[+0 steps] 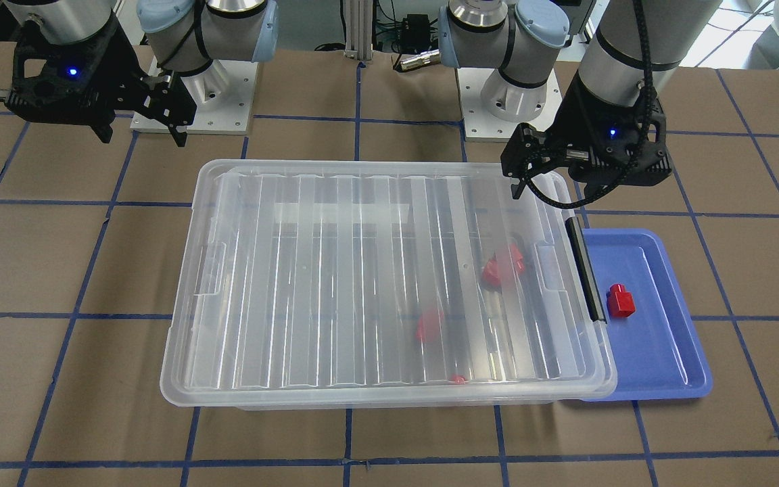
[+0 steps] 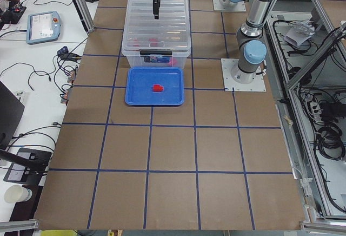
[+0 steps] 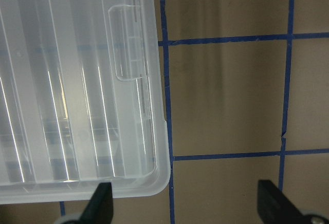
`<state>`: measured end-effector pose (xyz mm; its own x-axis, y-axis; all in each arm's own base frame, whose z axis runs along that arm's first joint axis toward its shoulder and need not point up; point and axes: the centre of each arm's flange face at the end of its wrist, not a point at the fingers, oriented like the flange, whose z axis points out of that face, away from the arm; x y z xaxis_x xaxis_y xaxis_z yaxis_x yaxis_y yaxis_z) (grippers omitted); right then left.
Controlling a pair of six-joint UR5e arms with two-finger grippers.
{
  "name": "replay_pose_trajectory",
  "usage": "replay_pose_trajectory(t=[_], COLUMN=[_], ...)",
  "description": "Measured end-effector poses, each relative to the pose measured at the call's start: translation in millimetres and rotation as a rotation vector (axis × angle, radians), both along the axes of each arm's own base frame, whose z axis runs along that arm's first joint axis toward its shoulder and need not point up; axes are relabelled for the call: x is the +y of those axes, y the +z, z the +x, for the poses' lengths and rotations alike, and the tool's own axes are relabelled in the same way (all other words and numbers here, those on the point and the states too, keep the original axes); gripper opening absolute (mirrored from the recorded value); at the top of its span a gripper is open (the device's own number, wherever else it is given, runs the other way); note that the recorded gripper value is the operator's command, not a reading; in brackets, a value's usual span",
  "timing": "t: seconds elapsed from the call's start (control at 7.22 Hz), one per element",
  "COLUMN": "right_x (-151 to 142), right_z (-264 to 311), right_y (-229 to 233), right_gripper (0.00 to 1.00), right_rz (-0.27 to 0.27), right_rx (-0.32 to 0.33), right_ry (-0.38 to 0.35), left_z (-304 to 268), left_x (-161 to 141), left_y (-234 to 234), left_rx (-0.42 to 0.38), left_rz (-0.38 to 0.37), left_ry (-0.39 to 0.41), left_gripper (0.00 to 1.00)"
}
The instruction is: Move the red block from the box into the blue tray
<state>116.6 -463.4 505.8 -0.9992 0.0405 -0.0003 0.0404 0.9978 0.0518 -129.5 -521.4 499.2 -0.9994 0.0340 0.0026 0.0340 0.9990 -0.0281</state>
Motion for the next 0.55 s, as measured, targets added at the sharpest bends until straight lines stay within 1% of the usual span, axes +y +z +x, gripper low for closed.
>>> replay_pose_trajectory(t=[0.55], right_x=[0.1], right_z=[-0.1], right_y=[0.0], right_gripper=[1.00], right_rz=[0.000], right_rx=[0.001], right_ry=[-0.001], left_z=[-0.2], left_x=[2.5], left_y=[1.8], left_rx=[-0.002], left_rz=[-0.003], left_ry=[-0.001], left_gripper=[1.00])
